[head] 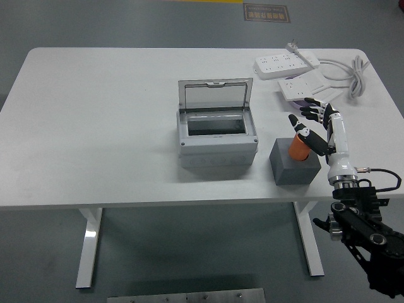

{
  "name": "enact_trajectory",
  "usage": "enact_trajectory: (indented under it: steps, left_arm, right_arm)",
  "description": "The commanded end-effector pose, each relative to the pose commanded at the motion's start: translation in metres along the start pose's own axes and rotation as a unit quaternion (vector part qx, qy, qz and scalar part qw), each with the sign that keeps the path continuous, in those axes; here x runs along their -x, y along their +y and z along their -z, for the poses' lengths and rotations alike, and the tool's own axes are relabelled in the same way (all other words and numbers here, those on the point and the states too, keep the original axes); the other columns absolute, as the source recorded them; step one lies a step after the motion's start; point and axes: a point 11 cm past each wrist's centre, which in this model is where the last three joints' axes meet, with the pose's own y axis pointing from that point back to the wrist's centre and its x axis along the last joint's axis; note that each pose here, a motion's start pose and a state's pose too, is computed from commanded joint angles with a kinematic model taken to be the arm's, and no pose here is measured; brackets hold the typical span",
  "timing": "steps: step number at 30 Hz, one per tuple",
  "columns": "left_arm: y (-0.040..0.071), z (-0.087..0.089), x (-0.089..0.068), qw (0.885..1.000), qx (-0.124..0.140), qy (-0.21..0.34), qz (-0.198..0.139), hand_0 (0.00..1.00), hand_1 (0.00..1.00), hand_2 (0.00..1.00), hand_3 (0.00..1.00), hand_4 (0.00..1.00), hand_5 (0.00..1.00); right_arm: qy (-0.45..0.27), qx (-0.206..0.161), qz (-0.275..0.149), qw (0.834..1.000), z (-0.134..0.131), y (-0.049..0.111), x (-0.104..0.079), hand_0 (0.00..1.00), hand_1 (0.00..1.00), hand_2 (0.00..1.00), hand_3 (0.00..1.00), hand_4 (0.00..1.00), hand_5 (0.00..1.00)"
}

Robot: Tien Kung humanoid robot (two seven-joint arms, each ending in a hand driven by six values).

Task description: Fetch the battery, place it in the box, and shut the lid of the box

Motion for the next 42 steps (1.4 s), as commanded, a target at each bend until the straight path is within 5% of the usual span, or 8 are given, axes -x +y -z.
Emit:
enact_trajectory:
  steps: [12, 33, 34, 42]
  left_arm:
    - [-0.003, 0.008, 0.008, 1.000, 0.000, -0.007, 0.005, 0.471, 0.643, 0.638, 0.649, 0.773, 0.671]
    - [-0.004, 0.009, 0.010, 1.000, 0.007, -0.013, 0.001, 0.473, 0.644, 0.637, 0.649, 0.772, 0.673]
    - [-0.004, 0.009, 0.010, 1.000, 0.007, -0.013, 0.001, 0.473, 0.645, 0.640, 0.651, 0.771, 0.674]
    - [-0.005, 0.009, 0.010, 1.000, 0.008, -0.013, 0.001, 0.472, 0.644, 0.640, 0.651, 0.769, 0.674]
  right_arm:
    - [0.002, 0.011, 0.015, 1.000, -0.006, 0.003, 0.013, 0.641, 0.615, 0.609, 0.700, 0.895, 0.386]
    - [0.013, 0.037, 0.013, 0.999, -0.023, 0.010, 0.008, 0.632, 0.614, 0.597, 0.699, 0.877, 0.368]
    - [0.014, 0.037, 0.013, 0.999, -0.023, 0.010, 0.008, 0.596, 0.588, 0.578, 0.680, 0.757, 0.231]
    - [0.015, 0.038, 0.012, 0.999, -0.024, 0.011, 0.008, 0.596, 0.592, 0.578, 0.676, 0.757, 0.232]
